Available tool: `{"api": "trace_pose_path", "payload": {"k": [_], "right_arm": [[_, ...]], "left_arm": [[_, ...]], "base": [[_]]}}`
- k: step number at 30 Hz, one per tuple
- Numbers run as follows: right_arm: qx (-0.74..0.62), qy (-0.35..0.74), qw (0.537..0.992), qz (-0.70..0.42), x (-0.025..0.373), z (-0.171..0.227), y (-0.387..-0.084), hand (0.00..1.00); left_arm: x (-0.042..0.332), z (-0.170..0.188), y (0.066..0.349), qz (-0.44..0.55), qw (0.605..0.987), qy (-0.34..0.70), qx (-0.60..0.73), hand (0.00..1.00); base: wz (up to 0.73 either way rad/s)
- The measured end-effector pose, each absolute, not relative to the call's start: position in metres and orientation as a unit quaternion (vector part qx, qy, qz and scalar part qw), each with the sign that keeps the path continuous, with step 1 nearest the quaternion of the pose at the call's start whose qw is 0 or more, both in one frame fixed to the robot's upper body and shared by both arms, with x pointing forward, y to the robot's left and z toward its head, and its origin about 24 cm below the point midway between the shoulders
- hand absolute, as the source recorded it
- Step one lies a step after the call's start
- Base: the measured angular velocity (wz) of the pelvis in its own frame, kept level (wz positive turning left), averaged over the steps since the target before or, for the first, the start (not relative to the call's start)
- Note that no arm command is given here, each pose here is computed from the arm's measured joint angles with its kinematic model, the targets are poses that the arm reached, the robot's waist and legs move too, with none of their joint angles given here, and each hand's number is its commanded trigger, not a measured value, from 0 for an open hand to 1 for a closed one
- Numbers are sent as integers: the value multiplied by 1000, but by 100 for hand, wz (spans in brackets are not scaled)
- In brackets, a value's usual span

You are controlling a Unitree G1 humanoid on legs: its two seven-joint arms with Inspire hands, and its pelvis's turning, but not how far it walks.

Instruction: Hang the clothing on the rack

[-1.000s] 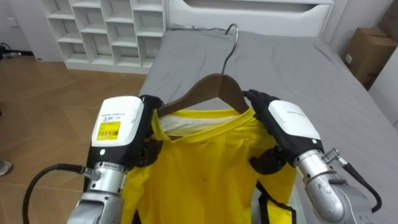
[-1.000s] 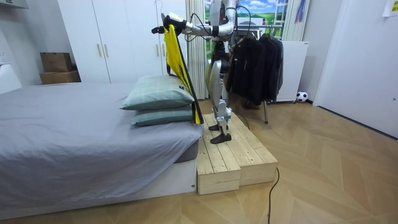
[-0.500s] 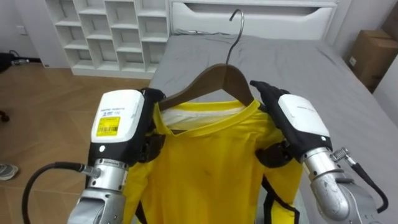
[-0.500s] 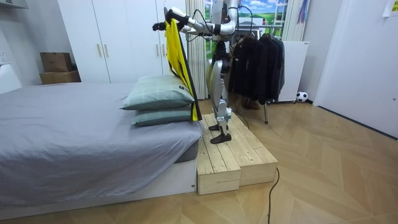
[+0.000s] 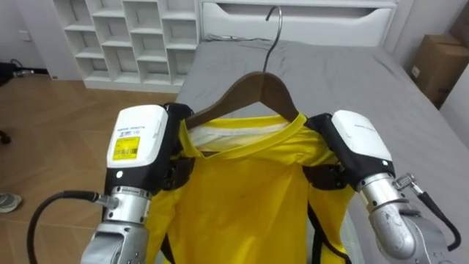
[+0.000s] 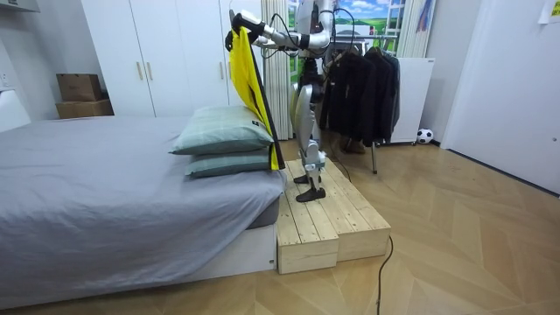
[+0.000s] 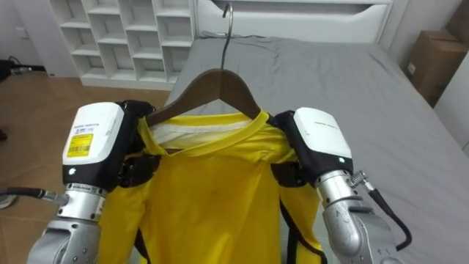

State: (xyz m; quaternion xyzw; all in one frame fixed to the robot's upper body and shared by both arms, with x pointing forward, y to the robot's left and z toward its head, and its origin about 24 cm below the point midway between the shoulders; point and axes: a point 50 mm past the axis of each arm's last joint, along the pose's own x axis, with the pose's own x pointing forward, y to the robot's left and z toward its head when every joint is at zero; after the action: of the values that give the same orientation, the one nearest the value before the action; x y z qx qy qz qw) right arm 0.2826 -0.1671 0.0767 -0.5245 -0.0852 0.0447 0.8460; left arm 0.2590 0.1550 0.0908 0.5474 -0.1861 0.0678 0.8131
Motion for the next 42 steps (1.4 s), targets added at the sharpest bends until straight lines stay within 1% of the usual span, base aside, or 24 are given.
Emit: {"api": "trace_pose_path", "payload": {"k": [4, 7, 17, 18, 19, 20, 42], "right_arm": [[-524, -85, 846, 44, 283, 77, -167, 100], [-523, -87, 847, 38, 283, 79, -169, 100], [-523, -83, 847, 38, 283, 78, -170, 100], [-523, -83, 847, 38, 283, 78, -170, 100], [-523, -82, 847, 39, 282, 77, -170, 100], [-523, -81, 847, 39, 282, 76, -170, 100], [-520, -63, 850, 59, 280, 69, -169, 100]], "left_arm": [[259, 91, 155, 66, 814, -184, 547, 100], [260, 89, 155, 61, 823, -175, 536, 100], [260, 88, 154, 55, 827, -169, 533, 100], [260, 88, 154, 54, 827, -169, 533, 50], [260, 88, 154, 53, 827, -168, 534, 5], [260, 88, 154, 52, 827, -167, 534, 0], [259, 90, 146, 44, 843, -176, 507, 0]], "base": [[0], [0], [0], [0], [0], [0], [0]]}}
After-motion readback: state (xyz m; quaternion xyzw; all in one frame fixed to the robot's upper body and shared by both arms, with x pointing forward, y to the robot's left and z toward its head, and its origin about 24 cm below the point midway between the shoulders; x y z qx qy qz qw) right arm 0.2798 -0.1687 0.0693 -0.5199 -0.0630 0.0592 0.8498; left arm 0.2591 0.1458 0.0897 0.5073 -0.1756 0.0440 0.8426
